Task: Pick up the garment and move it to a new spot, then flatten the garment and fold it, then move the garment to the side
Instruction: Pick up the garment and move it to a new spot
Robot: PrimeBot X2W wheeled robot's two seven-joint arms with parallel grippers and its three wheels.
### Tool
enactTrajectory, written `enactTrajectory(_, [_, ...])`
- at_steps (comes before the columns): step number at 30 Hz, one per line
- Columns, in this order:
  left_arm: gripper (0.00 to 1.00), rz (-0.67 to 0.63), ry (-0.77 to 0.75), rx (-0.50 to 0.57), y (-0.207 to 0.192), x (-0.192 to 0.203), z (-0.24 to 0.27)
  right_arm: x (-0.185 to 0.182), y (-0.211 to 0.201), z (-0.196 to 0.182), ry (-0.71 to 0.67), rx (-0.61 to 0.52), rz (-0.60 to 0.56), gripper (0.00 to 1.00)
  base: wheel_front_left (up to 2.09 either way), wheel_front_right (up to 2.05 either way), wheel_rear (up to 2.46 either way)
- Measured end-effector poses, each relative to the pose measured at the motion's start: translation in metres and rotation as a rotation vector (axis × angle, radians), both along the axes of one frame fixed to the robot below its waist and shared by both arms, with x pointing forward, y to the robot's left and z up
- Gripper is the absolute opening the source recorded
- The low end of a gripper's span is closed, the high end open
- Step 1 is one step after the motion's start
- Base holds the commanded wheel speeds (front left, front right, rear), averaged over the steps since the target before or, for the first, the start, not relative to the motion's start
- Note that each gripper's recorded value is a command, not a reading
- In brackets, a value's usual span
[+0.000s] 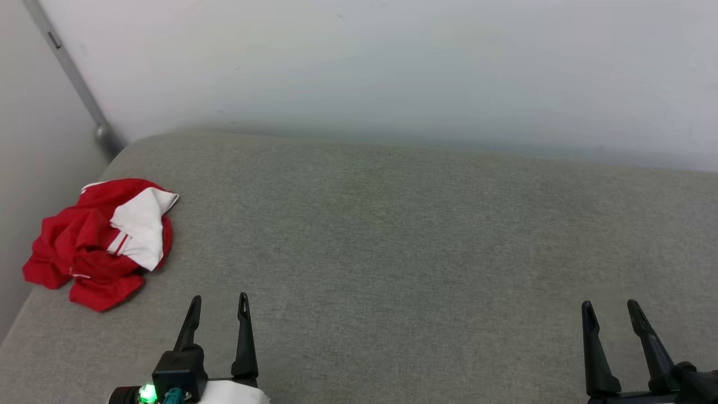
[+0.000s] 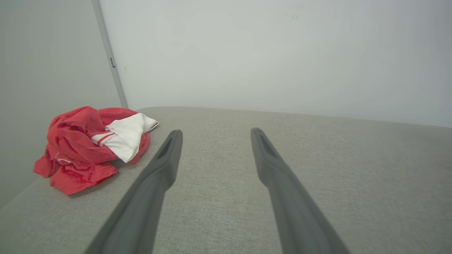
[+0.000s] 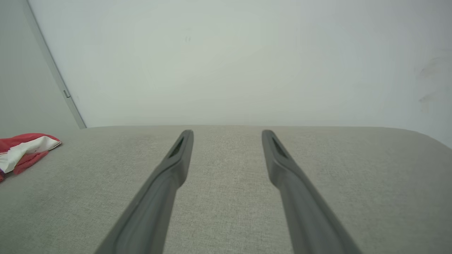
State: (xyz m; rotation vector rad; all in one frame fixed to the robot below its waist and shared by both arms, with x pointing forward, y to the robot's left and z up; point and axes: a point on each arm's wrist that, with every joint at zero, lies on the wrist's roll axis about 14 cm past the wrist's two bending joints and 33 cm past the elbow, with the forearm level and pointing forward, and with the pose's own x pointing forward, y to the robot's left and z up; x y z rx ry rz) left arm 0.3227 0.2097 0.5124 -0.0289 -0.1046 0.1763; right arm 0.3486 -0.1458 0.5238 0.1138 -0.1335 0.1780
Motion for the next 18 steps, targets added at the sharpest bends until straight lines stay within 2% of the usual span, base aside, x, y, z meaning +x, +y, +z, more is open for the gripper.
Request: enactTrajectory(18, [1.00,0.290,-0.014,0.005,0.078,-0.066,0.003,0.018,0.078,-0.003,0.014,-0.011,0.245,1.00,0.00,0.00,0.00])
